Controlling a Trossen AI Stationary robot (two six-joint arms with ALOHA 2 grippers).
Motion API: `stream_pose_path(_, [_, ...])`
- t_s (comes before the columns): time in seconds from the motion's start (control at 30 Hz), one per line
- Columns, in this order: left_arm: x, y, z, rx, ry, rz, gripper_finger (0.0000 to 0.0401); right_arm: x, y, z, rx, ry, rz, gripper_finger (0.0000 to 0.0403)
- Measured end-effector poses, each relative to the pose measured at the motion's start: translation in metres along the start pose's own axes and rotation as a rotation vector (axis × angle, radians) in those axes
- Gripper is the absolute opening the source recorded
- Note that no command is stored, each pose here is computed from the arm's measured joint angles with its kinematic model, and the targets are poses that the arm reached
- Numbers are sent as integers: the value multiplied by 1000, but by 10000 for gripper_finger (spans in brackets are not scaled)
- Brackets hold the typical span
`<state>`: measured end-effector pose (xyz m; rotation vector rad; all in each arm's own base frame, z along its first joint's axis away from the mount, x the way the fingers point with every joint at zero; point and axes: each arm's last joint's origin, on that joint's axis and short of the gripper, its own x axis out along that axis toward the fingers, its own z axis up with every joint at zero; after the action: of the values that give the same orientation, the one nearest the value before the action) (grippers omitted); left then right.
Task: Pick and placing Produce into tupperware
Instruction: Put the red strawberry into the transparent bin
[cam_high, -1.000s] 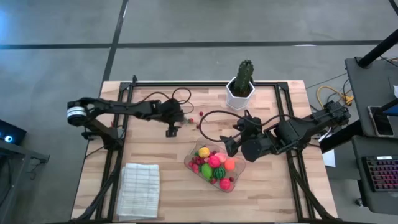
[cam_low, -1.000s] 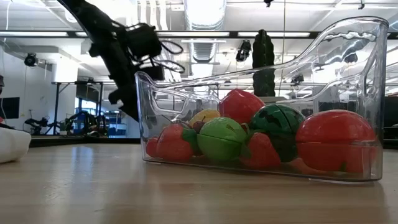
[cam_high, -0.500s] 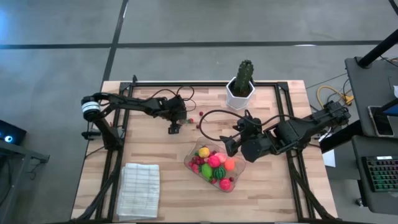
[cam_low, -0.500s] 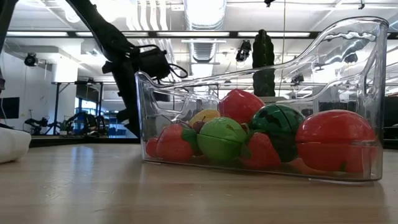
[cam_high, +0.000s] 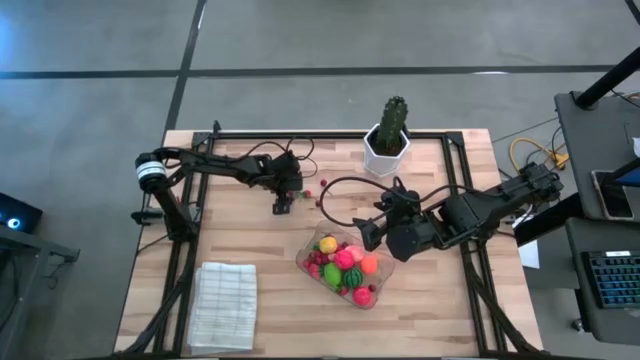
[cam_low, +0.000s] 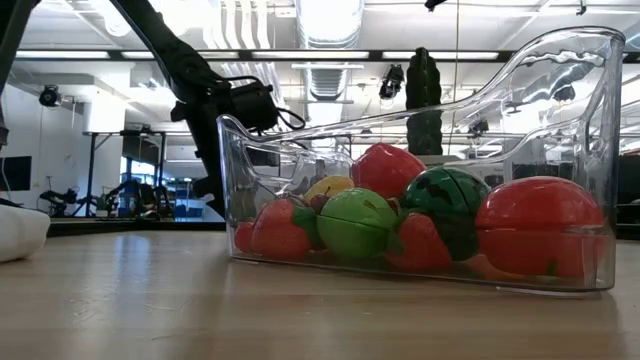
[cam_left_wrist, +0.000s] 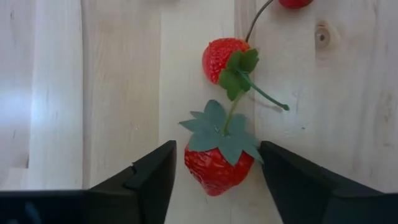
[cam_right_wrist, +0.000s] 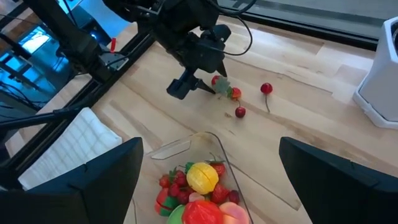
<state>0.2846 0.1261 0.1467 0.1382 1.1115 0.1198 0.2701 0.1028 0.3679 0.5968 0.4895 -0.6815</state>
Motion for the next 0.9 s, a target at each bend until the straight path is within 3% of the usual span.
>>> stream_pose_path(0.43, [-5, -2, 0, -10, 5, -2, 133, 4, 2, -3, 16, 4, -11, 368])
stream_pose_path(0.7, [-51, -9, 13, -156, -140, 6, 131, 4, 2, -4, 5, 6, -9, 368])
stream_pose_path(0.8, [-85, -17, 21, -251, -294, -91, 134, 3, 3, -4, -16, 8, -6, 368])
stream_pose_path(0.9, [-119, -30, 29, -329, -462, -287, 134, 2, 3, -5, -44, 16, -1, 368])
